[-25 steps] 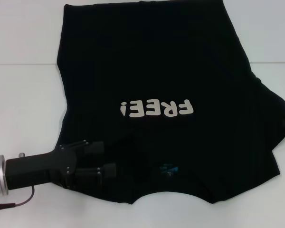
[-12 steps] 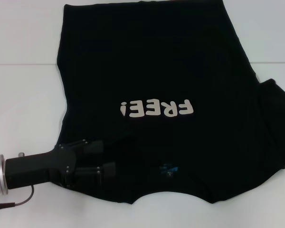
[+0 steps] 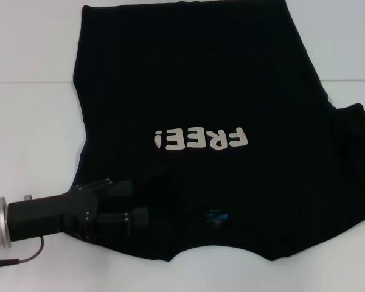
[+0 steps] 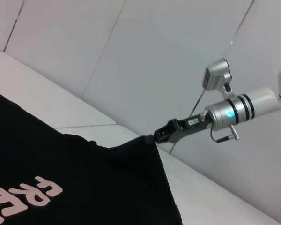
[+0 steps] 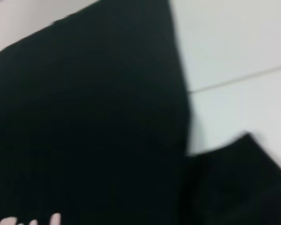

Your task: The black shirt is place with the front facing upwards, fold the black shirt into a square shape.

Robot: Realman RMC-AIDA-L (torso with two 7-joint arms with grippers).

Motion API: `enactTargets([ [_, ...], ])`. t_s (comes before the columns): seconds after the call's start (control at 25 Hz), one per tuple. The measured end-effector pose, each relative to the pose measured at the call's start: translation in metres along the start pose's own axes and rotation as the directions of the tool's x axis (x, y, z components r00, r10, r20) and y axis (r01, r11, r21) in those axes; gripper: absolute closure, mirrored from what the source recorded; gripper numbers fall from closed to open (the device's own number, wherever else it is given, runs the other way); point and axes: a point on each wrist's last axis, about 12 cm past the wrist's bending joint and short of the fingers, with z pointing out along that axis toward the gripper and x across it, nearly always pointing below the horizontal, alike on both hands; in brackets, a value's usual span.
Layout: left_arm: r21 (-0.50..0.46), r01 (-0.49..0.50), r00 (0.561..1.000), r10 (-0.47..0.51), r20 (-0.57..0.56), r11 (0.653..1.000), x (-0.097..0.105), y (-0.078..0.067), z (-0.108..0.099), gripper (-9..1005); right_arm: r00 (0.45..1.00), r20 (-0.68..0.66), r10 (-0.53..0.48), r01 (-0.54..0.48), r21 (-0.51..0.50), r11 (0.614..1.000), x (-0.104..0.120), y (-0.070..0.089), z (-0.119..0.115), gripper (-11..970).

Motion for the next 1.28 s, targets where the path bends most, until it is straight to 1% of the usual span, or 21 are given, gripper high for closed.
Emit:
enactTargets([
  [0.04,0.000,0.001,1.000,-0.001,0.000,1.000,0.000,0.000,0.000,45,1.000,-0.003,-0.017,0.016,-0.006,1.000,-0.002,0.004,0.002,906],
  [0.16,0.000,0.001,1.000,-0.001,-0.001,1.000,0.000,0.000,0.000,46,0.994,-0.036,-0.100,0.099,-0.038,0.994,-0.010,0.027,0.012,906],
  [0.28,-0.001,0.001,1.000,-0.001,0.001,1.000,0.000,0.000,0.000,46,0.979,-0.075,-0.190,0.185,-0.061,0.981,-0.013,0.051,0.024,907],
  [0.4,-0.001,0.001,1.000,-0.001,0.001,1.000,0.000,0.000,0.000,46,0.953,-0.109,-0.284,0.276,-0.084,0.957,-0.015,0.077,0.037,900],
  [0.52,-0.001,0.001,1.000,-0.001,0.002,1.000,0.000,0.000,0.000,46,0.924,-0.133,-0.357,0.346,-0.101,0.933,-0.015,0.096,0.046,893],
  [0.56,0.000,0.001,1.000,-0.001,0.003,1.000,0.000,0.000,0.000,46,0.899,-0.155,-0.410,0.396,-0.115,0.911,-0.013,0.109,0.052,890],
  [0.6,0.000,0.002,1.000,-0.002,0.003,1.000,0.000,0.000,0.000,46,0.899,-0.155,-0.410,0.396,-0.115,0.911,-0.013,0.109,0.052,888],
  [0.72,-0.001,0.005,1.000,-0.005,0.002,1.000,0.001,0.000,0.001,45,0.867,-0.183,-0.463,0.445,-0.133,0.885,-0.008,0.121,0.058,881],
  [0.76,-0.001,0.006,1.000,-0.006,0.001,1.000,0.001,0.000,0.002,45,0.853,-0.184,-0.488,0.465,-0.157,0.871,-0.004,0.126,0.060,863],
  [0.84,-0.005,0.007,1.000,-0.007,0.001,1.000,0.001,0.000,0.002,45,0.852,-0.178,-0.493,0.467,-0.166,0.868,-0.003,0.127,0.061,826],
  [0.92,-0.007,0.008,1.000,-0.008,0.001,1.000,0.001,0.000,0.003,45,0.860,-0.165,-0.484,0.457,-0.176,0.872,-0.001,0.124,0.061,790],
  [0.96,-0.007,0.008,1.000,-0.008,0.001,1.000,0.001,0.000,0.003,45,0.884,-0.154,-0.442,0.418,-0.163,0.894,0.000,0.115,0.059,771],
  [1.0,-0.007,0.009,1.000,-0.009,0.002,1.000,0.001,0.000,0.003,45,0.884,-0.154,-0.442,0.418,-0.163,0.894,0.000,0.115,0.059,753],
  [1.04,-0.008,0.010,1.000,-0.009,0.003,1.000,0.001,0.000,0.003,45,0.895,-0.150,-0.419,0.398,-0.154,0.904,0.000,0.110,0.057,735],
  [1.12,-0.008,0.010,1.000,-0.010,0.004,1.000,0.001,0.001,0.003,47,0.926,-0.141,-0.350,0.334,-0.128,0.934,-0.001,0.095,0.052,698],
  [1.16,-0.008,0.009,1.000,-0.009,0.004,1.000,0.001,0.001,0.003,48,0.942,-0.139,-0.306,0.292,-0.110,0.950,-0.002,0.085,0.047,680],
  [1.28,-0.008,0.007,1.000,-0.007,0.003,1.000,0.001,0.001,0.003,50,0.970,-0.148,-0.191,0.184,-0.060,0.981,-0.003,0.059,0.035,560],
])
